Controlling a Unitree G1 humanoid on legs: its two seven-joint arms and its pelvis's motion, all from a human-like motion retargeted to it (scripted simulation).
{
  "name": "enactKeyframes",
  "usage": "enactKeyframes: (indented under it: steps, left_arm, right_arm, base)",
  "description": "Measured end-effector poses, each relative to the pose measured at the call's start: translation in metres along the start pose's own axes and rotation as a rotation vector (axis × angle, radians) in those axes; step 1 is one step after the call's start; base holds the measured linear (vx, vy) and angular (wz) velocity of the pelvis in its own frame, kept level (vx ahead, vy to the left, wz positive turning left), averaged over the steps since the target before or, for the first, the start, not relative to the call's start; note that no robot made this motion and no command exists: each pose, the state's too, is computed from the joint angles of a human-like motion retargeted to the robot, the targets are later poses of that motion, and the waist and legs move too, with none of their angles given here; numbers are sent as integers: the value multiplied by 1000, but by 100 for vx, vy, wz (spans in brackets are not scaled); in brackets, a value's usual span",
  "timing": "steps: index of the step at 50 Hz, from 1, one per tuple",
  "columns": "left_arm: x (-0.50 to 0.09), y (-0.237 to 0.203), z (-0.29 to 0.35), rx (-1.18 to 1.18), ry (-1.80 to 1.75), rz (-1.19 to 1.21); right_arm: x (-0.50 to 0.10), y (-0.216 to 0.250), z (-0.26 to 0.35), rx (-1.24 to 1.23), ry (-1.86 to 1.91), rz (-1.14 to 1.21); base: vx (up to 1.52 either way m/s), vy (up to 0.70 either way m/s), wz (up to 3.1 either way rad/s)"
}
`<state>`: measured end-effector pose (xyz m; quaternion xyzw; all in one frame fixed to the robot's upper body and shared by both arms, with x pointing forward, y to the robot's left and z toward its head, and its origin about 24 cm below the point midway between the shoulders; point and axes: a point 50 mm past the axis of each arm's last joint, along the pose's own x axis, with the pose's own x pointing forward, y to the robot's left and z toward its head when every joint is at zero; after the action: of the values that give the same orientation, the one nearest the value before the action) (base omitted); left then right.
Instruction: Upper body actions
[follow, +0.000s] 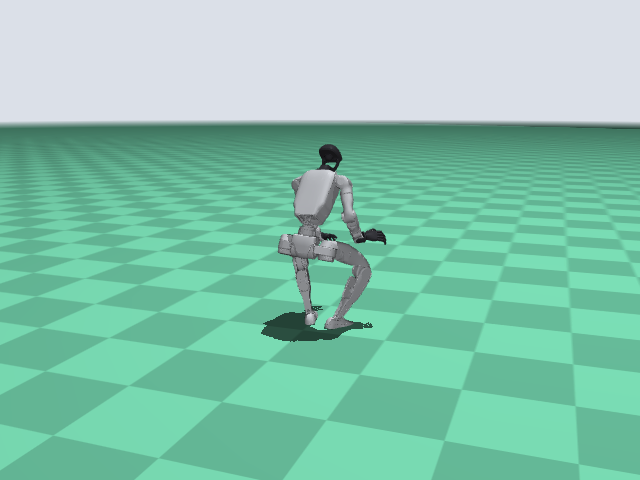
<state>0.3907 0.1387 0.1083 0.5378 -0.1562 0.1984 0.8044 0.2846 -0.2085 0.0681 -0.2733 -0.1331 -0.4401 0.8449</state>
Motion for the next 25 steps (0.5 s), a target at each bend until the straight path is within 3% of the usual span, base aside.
enactKeyframes:
  steps: [15, 25]
  left_arm:
    - [13, 44, 66, -451, -228, 221]
    - [-15, 79, 79, -678, -425, 338]
  right_arm:
    - [-27, -17, -58, -176, 102, -97]
    - [-46, -27, -85, -283, 143, -87]
  base:
    - [2, 8, 13]
    - [5, 7, -2]
